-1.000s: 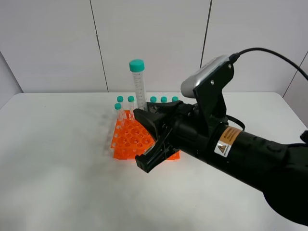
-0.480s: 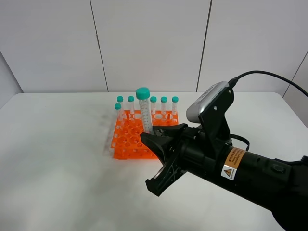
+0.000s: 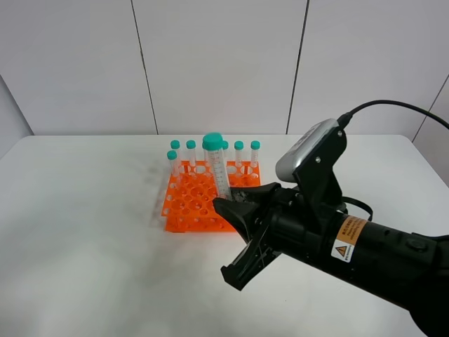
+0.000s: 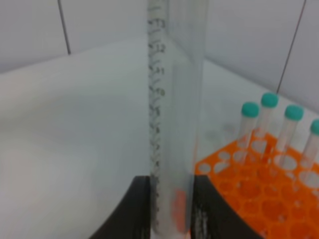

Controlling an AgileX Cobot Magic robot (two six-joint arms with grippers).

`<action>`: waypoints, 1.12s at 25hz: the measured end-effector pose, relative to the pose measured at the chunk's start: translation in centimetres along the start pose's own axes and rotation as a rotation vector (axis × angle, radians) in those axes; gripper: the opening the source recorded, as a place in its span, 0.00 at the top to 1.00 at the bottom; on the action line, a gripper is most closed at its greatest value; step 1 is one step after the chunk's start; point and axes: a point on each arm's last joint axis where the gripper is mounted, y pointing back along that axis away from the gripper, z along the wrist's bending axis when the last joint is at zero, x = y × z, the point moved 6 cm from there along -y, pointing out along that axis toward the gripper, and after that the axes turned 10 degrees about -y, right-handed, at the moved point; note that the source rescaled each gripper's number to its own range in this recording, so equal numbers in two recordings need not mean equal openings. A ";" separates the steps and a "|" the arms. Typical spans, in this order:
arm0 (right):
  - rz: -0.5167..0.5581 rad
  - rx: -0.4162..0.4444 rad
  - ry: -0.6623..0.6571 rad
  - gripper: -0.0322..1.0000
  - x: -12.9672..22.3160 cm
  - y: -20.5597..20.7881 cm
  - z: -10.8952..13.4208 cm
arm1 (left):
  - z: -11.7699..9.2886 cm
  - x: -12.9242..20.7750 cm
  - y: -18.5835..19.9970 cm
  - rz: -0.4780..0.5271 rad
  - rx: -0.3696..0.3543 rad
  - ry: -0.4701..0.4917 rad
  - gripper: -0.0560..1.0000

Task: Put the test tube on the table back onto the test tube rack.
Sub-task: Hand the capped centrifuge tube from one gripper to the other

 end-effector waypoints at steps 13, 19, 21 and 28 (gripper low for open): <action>0.058 -0.005 0.010 0.95 0.7 1.3 -0.1 | 0.0 0.0 0.0 0.000 0.000 0.000 0.00; 0.083 0.000 0.011 0.95 1.6 1.5 -0.2 | 0.0 0.0 0.0 0.000 0.000 0.000 0.00; 0.081 0.001 0.011 0.95 1.6 1.5 -0.2 | 0.0 0.0 0.0 -0.001 0.004 -0.002 0.00; 0.081 0.001 0.010 0.95 1.6 1.5 -0.2 | -0.8 -0.1 0.1 -0.028 0.144 -0.073 0.00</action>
